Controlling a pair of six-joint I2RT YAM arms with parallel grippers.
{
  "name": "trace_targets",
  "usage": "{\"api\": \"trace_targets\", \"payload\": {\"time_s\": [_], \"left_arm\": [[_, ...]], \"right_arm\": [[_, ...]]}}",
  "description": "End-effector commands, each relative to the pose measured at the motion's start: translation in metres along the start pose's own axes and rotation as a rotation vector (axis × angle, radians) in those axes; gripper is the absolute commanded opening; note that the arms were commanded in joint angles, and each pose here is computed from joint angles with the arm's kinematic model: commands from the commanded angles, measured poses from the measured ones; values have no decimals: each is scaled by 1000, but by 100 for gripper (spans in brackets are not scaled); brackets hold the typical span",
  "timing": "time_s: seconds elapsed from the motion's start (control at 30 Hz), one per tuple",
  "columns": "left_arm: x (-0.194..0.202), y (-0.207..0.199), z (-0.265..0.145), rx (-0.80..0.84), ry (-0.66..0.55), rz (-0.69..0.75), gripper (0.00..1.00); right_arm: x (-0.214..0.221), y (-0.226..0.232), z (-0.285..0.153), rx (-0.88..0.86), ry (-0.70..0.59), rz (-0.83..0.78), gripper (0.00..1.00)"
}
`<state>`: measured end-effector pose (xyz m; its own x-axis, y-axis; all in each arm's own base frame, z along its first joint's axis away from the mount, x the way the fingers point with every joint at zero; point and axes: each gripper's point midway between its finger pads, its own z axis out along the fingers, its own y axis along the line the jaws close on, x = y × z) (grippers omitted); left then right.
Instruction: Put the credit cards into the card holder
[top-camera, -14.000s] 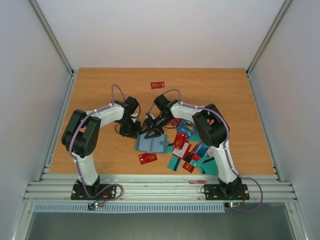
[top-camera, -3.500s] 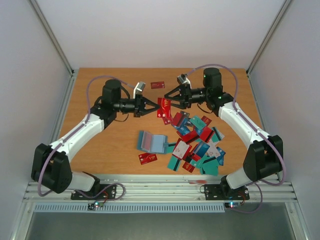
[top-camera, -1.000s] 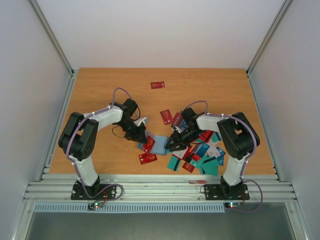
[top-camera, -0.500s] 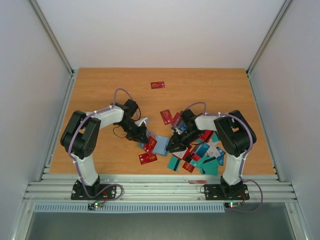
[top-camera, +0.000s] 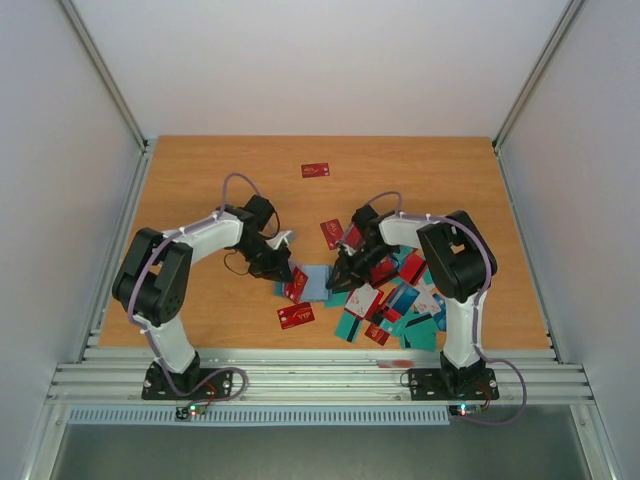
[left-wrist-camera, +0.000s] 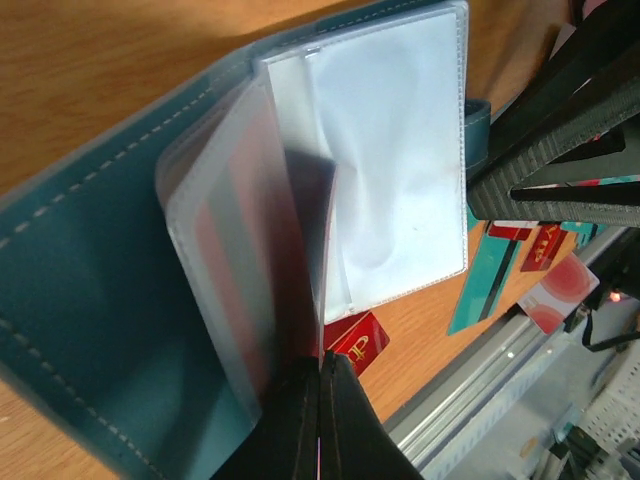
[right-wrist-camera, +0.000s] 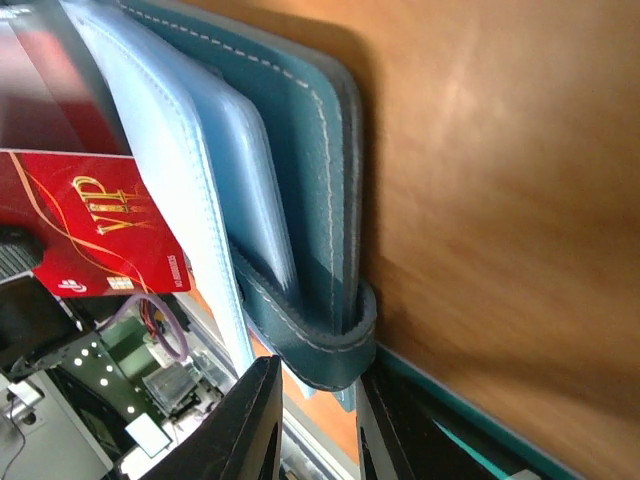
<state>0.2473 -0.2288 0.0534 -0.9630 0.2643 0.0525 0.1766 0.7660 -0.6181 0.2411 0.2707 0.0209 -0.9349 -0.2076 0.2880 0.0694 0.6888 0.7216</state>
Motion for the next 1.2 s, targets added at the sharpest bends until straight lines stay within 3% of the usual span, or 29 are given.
{"api": "trace_targets", "payload": {"time_s": [0.0,0.47,1.17], "left_arm": [[-11,7,-14,-65,-85,-27,0],[-18,23,-13,-100,-72,-72,0],[-31,14,-5,-6,-37,-40,0]], "right_arm": [[-22,-26,5,152,-37,-9,23],[-26,-32,12,156,-15,7,22],[-39,-32,16,157,-1,9,22]]}}
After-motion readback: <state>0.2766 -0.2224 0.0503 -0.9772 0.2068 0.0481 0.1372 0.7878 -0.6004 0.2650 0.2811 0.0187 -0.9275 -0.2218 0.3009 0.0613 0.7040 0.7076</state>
